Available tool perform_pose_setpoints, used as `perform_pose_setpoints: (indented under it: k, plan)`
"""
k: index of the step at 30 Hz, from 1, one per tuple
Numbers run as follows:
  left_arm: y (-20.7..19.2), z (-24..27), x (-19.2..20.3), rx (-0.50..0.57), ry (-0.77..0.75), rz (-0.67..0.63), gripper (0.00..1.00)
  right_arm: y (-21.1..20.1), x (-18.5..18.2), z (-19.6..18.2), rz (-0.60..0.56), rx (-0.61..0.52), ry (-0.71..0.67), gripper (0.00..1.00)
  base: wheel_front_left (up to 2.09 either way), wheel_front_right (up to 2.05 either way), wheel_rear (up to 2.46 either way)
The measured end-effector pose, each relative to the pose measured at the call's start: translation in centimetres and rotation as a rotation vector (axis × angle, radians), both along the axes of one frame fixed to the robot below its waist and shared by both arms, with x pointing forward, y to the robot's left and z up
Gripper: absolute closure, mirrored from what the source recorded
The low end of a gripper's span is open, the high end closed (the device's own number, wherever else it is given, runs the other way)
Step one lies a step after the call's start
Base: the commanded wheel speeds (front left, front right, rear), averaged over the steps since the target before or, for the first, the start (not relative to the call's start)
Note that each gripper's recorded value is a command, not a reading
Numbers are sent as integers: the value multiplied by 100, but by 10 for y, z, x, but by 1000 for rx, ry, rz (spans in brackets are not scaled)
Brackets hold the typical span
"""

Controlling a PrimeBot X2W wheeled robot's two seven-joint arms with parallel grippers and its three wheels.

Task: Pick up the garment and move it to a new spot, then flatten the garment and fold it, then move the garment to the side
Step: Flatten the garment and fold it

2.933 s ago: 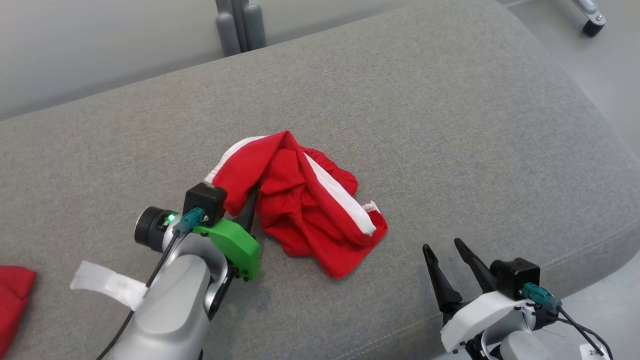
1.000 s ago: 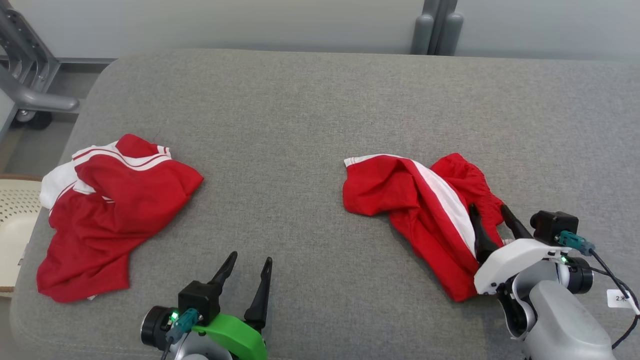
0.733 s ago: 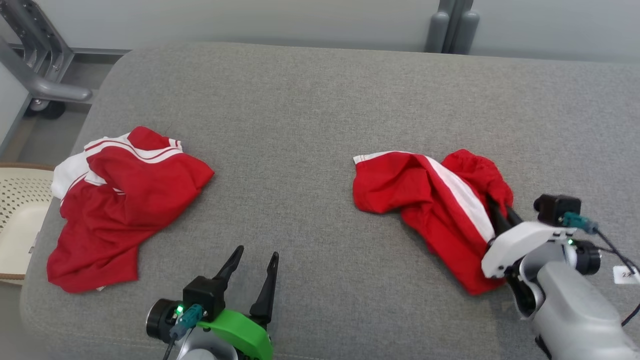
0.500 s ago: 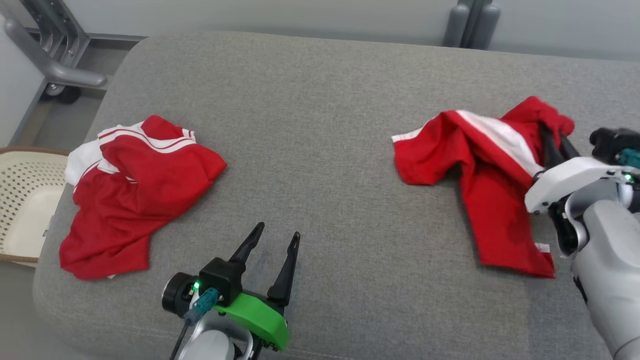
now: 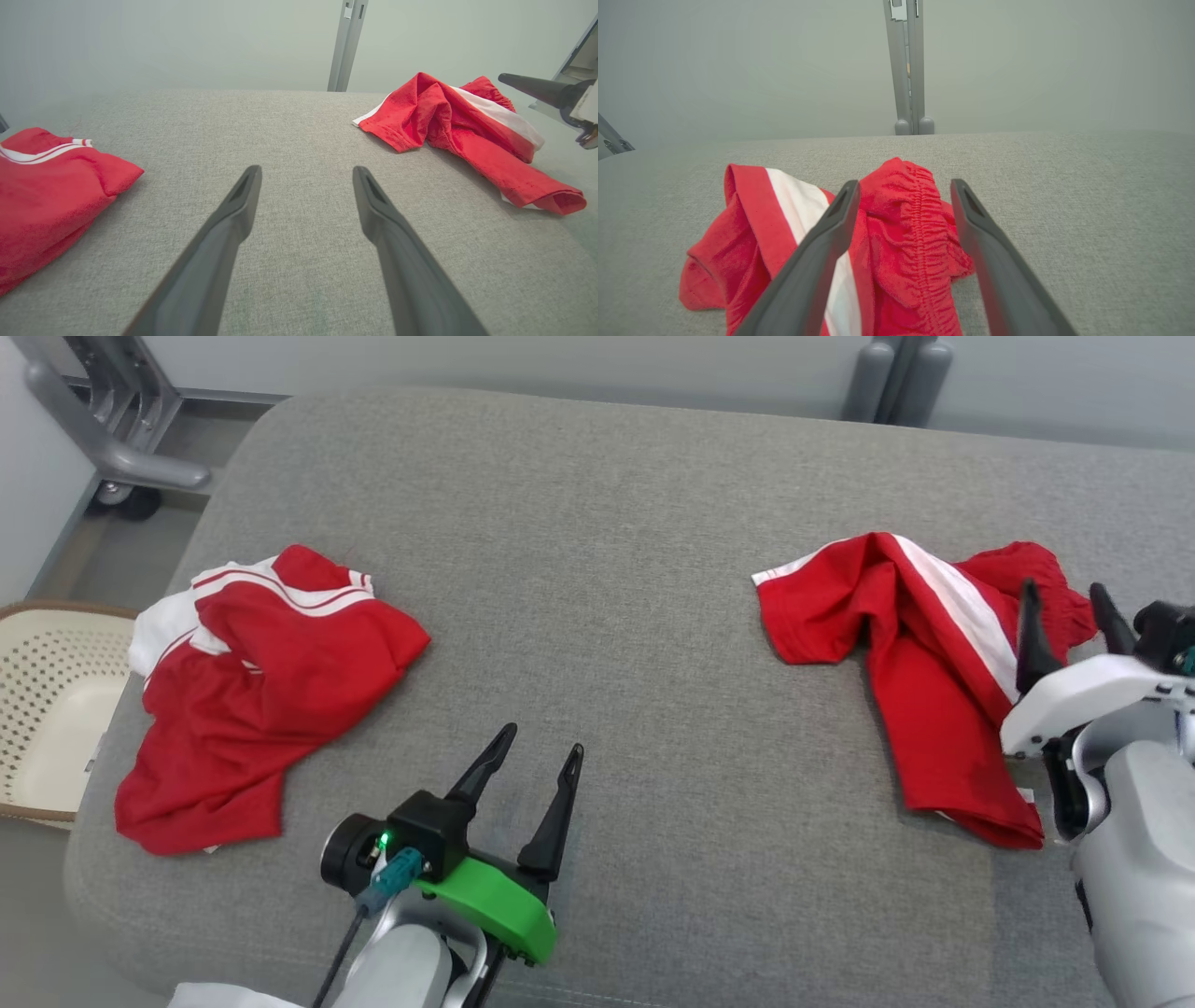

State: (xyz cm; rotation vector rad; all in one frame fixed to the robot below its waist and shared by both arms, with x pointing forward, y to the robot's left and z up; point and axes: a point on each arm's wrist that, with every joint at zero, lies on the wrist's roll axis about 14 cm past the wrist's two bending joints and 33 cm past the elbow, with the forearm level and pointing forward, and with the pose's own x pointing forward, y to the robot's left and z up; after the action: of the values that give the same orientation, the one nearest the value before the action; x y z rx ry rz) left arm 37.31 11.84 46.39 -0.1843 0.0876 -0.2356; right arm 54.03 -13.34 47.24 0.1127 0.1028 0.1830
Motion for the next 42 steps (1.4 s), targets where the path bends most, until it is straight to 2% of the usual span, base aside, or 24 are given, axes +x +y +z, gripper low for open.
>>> perform_pose_setpoints:
  k: [8,13,19,22,31,36,42]
  plan:
    - [-23,10,29,-26,-26,-62,0,-8,-61,15,1,20,-97,0,0,0,0]
    - [-58,5,56,-46,9,-151,0,-33,-107,13,-64,46,-104,0,0,0,0]
    - [-96,5,93,-55,38,-234,0,-53,-134,15,-133,58,-107,0,0,0,0]
    - [-119,-3,111,-45,79,-277,0,-64,-144,15,-169,53,-108,0,0,0,0]
    - [-147,-24,136,-77,161,-284,0,-87,-158,12,-245,45,-93,0,0,0,0]
    - [-144,-61,135,-24,267,-264,0,-98,-164,7,-282,34,-73,0,0,0,0]
    - [-144,-72,145,4,288,-250,0,-107,-166,4,-308,23,-63,0,0,0,0]
